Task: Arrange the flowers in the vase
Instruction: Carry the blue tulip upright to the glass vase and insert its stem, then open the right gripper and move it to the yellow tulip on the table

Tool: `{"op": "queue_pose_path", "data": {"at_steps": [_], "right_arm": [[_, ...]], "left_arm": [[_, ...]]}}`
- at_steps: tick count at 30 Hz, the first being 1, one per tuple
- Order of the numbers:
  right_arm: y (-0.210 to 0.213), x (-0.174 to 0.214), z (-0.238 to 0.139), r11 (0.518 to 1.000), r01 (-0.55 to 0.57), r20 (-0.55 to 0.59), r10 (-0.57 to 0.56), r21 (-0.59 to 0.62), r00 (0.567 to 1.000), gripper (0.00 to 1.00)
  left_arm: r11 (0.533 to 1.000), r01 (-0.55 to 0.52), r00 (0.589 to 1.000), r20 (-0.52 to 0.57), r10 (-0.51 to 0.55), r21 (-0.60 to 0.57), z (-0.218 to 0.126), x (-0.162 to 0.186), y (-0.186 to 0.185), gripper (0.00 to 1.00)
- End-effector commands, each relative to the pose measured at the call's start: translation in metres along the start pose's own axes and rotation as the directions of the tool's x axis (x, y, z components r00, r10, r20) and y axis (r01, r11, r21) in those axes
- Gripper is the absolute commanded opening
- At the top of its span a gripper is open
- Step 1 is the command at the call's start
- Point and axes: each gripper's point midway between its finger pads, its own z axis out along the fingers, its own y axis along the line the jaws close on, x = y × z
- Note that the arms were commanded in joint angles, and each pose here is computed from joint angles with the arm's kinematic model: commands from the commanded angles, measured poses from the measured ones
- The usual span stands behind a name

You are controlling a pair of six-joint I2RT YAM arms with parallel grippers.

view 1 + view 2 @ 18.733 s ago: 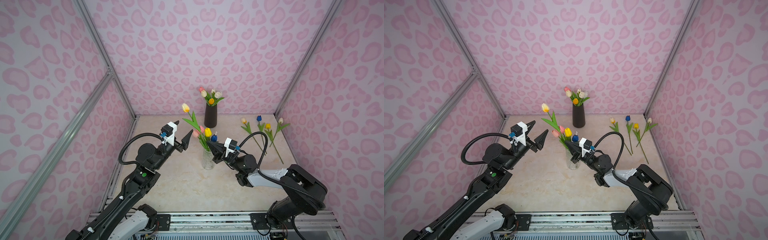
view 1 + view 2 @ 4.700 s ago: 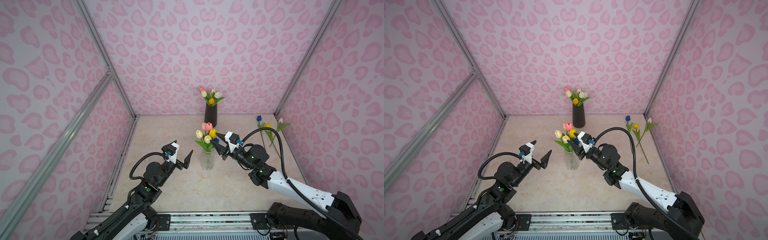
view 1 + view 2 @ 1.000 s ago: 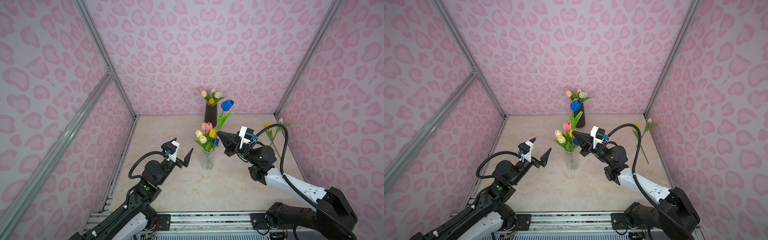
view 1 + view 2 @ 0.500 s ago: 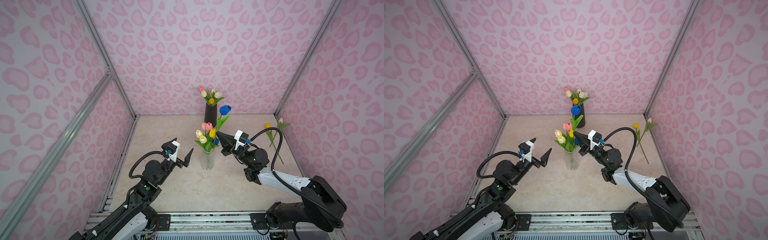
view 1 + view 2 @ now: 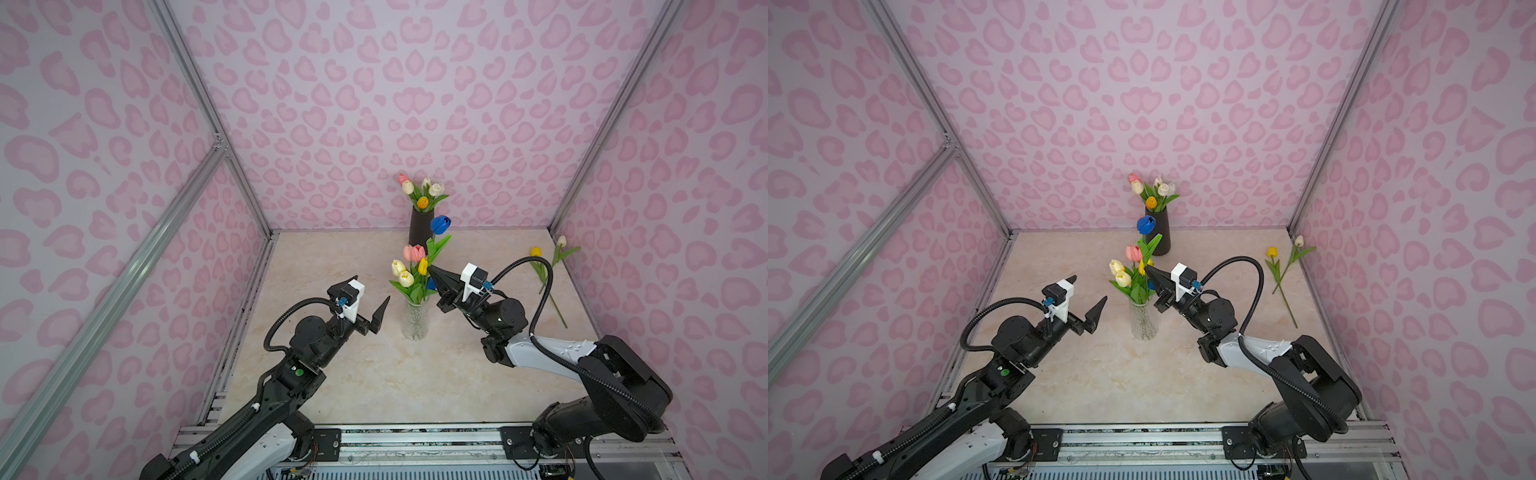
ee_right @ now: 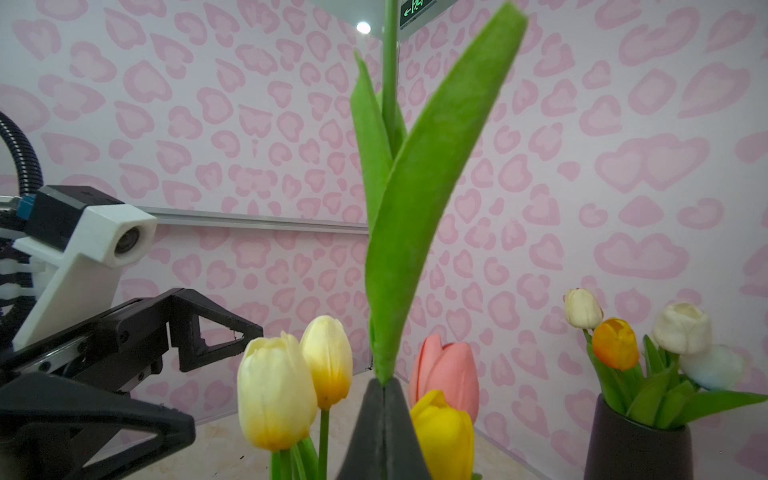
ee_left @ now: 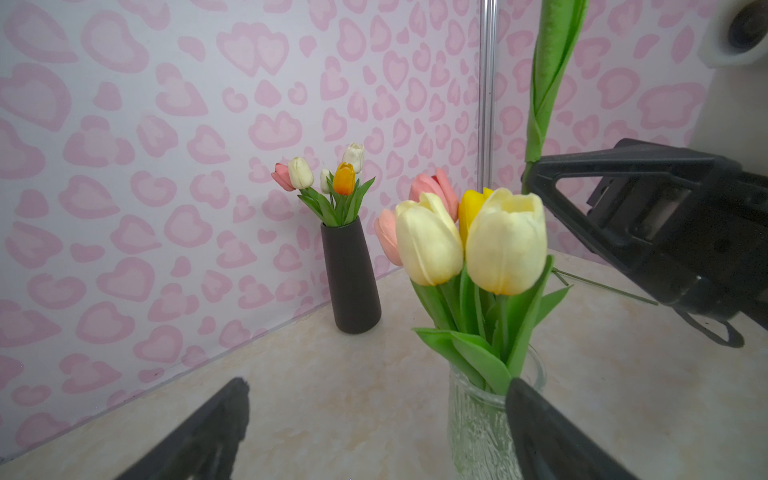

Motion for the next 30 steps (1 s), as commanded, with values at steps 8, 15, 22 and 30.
{"op": "queue_pose_path", "data": {"at_steps": [8, 15, 22, 30], "right_arm": [[0.009, 0.030, -0.019, 1.000, 0.017, -0.174, -0.017, -0.004, 0.985, 0.02], [0.006, 0.049, -0.031, 0.999, 0.013, -0.316, -0.002, 0.032, 0.949, 0.26], [0.002, 0.025, -0.033, 0.997, 0.064, -0.356, -0.042, 0.049, 0.934, 0.33], [-0.092, -0.052, -0.063, 0.881, 0.136, -0.324, 0.021, 0.454, 0.946, 0.39]], "left_arm": [[1.000, -0.009, 0.999, 0.040, 0.009, -0.005, 0.002, -0.012, 0.001, 0.97], [1.000, -0.015, 1.000, 0.024, 0.015, -0.003, 0.007, -0.006, 0.001, 0.97], [1.000, -0.017, 0.999, 0.031, 0.017, -0.004, 0.006, -0.008, 0.001, 0.97], [0.999, -0.027, 0.999, 0.042, 0.026, 0.025, 0.004, -0.011, -0.004, 0.97]]}}
